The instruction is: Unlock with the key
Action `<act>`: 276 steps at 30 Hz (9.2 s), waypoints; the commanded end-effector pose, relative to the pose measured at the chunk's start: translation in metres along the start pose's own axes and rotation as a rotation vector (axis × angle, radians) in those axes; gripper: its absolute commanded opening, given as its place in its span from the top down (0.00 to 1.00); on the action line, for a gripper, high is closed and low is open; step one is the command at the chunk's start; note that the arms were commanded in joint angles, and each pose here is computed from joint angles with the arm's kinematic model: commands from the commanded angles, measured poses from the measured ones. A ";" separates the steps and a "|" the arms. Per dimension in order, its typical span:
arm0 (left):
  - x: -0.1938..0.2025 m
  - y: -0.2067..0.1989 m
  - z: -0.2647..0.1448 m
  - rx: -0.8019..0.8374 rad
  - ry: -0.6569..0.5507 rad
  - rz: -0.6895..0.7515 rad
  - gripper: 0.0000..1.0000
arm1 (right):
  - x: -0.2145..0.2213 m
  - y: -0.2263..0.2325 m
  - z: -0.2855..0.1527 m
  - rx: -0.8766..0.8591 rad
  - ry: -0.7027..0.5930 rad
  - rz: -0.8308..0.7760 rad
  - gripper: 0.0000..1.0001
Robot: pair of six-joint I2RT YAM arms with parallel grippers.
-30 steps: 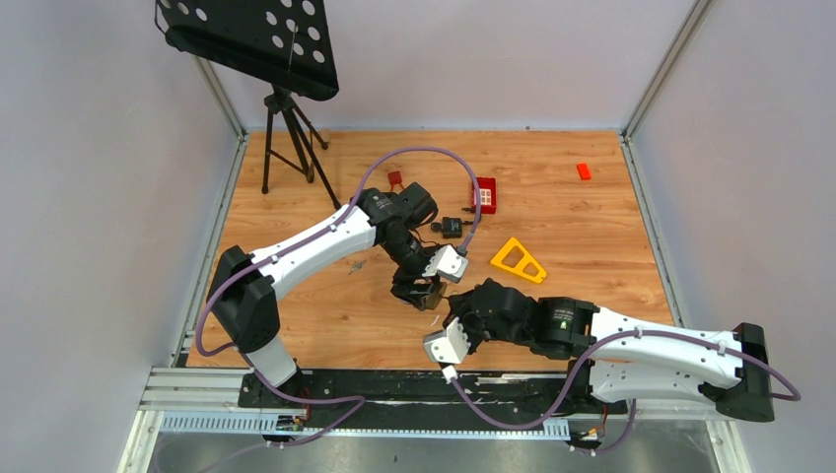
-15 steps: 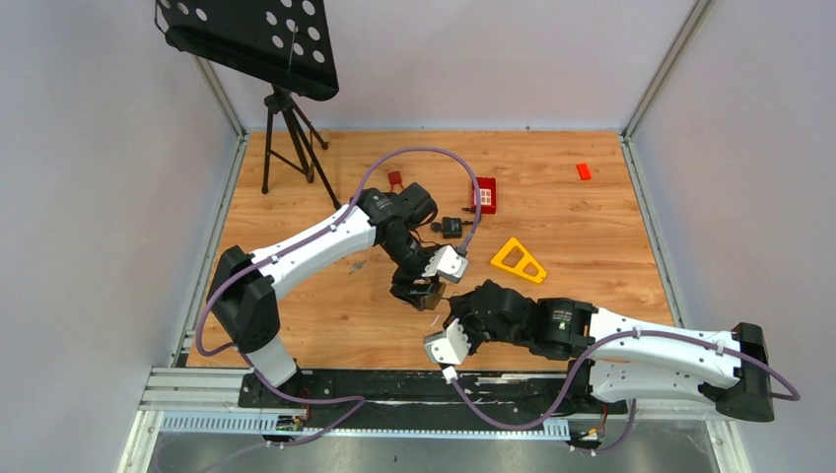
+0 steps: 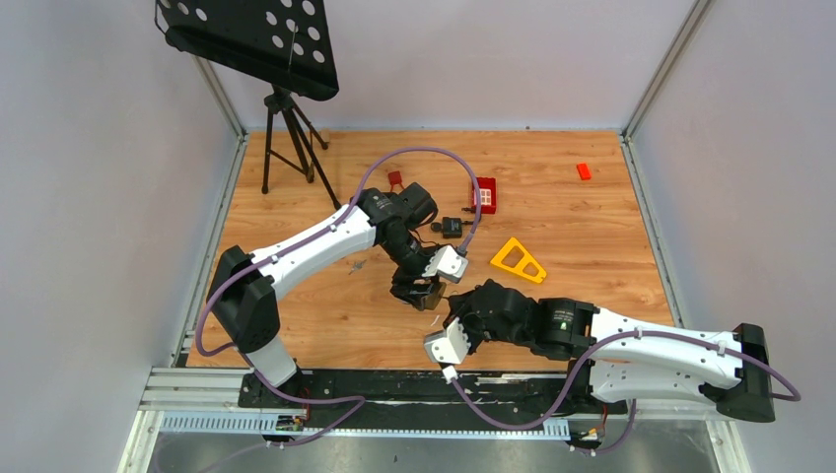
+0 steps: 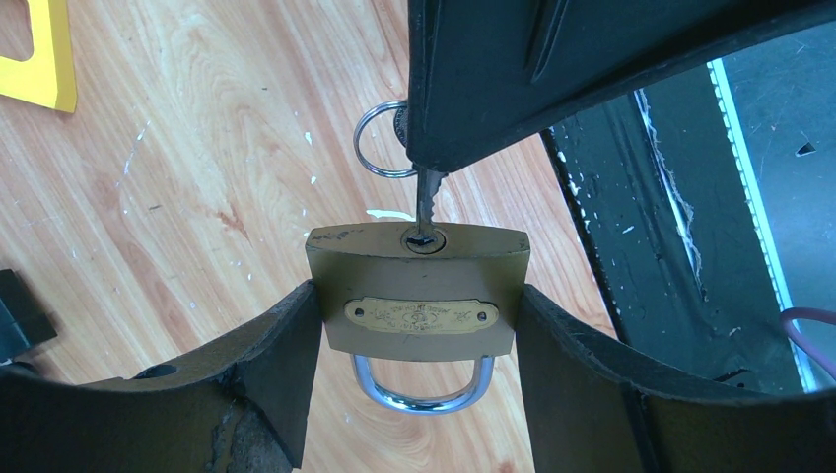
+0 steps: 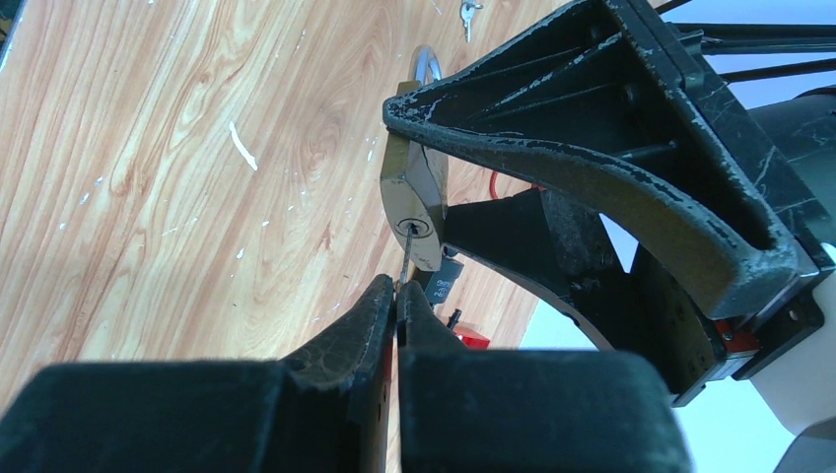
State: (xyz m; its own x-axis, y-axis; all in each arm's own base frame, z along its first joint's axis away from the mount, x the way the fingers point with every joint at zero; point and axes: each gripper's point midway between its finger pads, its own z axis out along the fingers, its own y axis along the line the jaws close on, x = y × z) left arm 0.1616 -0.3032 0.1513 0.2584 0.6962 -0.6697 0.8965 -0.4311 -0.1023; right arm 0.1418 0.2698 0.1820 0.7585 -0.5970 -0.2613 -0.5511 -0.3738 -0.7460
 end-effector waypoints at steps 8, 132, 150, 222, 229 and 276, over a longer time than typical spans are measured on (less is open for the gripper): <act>-0.026 -0.002 -0.011 -0.019 -0.081 0.045 1.00 | -0.007 -0.011 0.000 0.052 -0.031 0.014 1.00; -0.039 0.001 -0.010 -0.012 -0.128 -0.042 1.00 | 0.008 -0.017 0.018 0.151 -0.081 0.194 0.86; -0.035 0.007 -0.007 -0.056 -0.121 -0.055 1.00 | 0.019 -0.026 0.026 0.170 -0.107 0.371 1.00; -0.022 0.102 -0.067 -0.720 -0.228 -0.206 1.00 | 0.100 -0.118 0.034 -0.190 -0.533 1.522 0.19; -0.027 0.103 -0.065 -0.725 -0.222 -0.204 1.00 | 0.097 -0.111 0.059 -0.251 -0.500 1.557 0.21; -0.012 0.075 -0.095 -0.722 -0.316 -0.248 0.00 | 0.104 -0.108 0.018 -0.264 -0.658 1.427 1.00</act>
State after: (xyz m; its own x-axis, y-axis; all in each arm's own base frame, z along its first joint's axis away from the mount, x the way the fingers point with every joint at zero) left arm 0.2723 -0.2767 0.2141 0.0166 0.5359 -0.8441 0.9273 0.3075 0.2135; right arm 0.3058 0.2536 0.1734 -0.5822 -0.2236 -0.7817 -0.8099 0.2447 0.5332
